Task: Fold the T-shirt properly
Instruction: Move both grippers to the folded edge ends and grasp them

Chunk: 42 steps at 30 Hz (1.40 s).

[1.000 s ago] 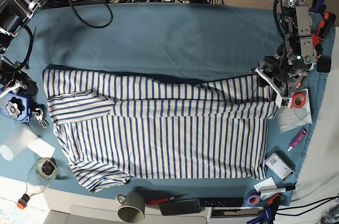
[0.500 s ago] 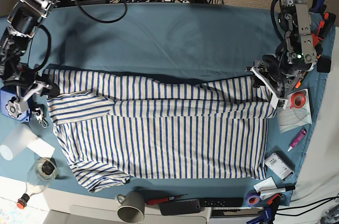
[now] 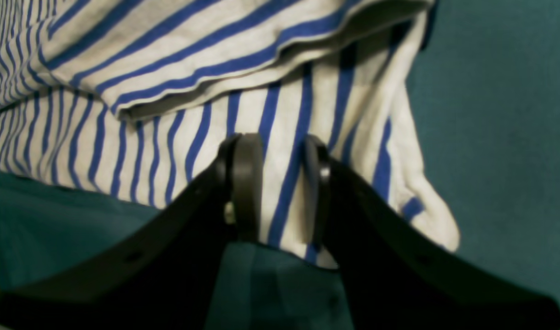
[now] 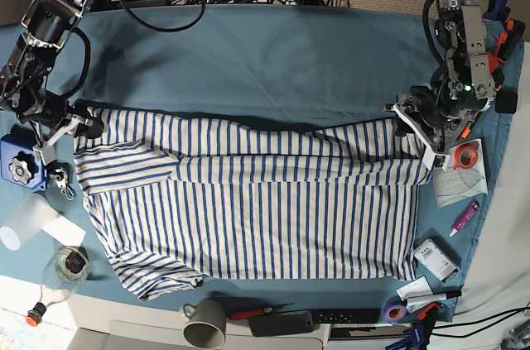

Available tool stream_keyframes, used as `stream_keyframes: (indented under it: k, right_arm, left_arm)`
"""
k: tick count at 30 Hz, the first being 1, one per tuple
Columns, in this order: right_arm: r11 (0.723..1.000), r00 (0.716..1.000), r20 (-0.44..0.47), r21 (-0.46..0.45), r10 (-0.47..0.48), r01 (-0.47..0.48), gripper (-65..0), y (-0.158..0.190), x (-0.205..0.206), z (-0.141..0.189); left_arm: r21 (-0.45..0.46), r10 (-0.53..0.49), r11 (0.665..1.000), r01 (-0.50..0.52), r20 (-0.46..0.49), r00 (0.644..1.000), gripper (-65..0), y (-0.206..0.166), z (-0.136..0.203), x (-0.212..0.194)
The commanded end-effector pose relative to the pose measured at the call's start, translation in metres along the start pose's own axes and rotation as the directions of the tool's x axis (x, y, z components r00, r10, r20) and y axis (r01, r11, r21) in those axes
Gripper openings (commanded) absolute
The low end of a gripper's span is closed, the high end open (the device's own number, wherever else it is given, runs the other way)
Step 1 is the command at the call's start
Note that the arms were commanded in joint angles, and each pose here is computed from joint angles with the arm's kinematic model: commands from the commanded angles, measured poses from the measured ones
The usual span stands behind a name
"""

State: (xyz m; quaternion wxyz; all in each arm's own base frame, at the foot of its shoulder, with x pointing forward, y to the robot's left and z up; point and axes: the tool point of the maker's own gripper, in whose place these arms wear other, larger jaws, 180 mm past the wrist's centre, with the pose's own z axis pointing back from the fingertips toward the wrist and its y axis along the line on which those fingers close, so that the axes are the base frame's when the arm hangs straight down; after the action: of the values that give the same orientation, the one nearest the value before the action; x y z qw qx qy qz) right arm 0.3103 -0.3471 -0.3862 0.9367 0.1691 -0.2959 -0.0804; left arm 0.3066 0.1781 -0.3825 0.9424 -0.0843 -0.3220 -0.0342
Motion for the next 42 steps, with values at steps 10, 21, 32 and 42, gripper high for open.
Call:
stream_keyframes:
  k: [10, 21, 32, 42]
  right_arm:
    - [0.993, 0.999, -0.011, -0.113, -0.035, 0.033, -50.0, -0.023, 0.000, 0.009]
    - [0.997, 0.997, -0.071, -0.080, -0.005, -0.001, -65.0, -0.004, -0.024, -0.015]
    - [0.997, 0.999, -0.005, -0.065, 0.037, -0.037, -65.0, 0.000, 0.004, 0.004]
    - [0.994, 0.997, -0.008, -0.076, 0.072, -0.073, -65.0, 0.004, 0.010, 0.010]
  left_arm:
    - [0.000, -0.014, 1.000, 0.014, 0.046, 0.999, -34.9, 0.000, 0.005, 0.015]
    - [0.023, -0.028, 0.999, 0.027, 0.039, 0.999, -44.5, 0.005, 0.005, 0.014]
    - [0.023, -0.027, 0.999, 0.026, 0.040, 0.999, -60.2, 0.005, 0.005, 0.014]
    - [0.023, -0.027, 0.999, 0.026, 0.040, 0.999, -60.3, 0.005, 0.005, 0.014]
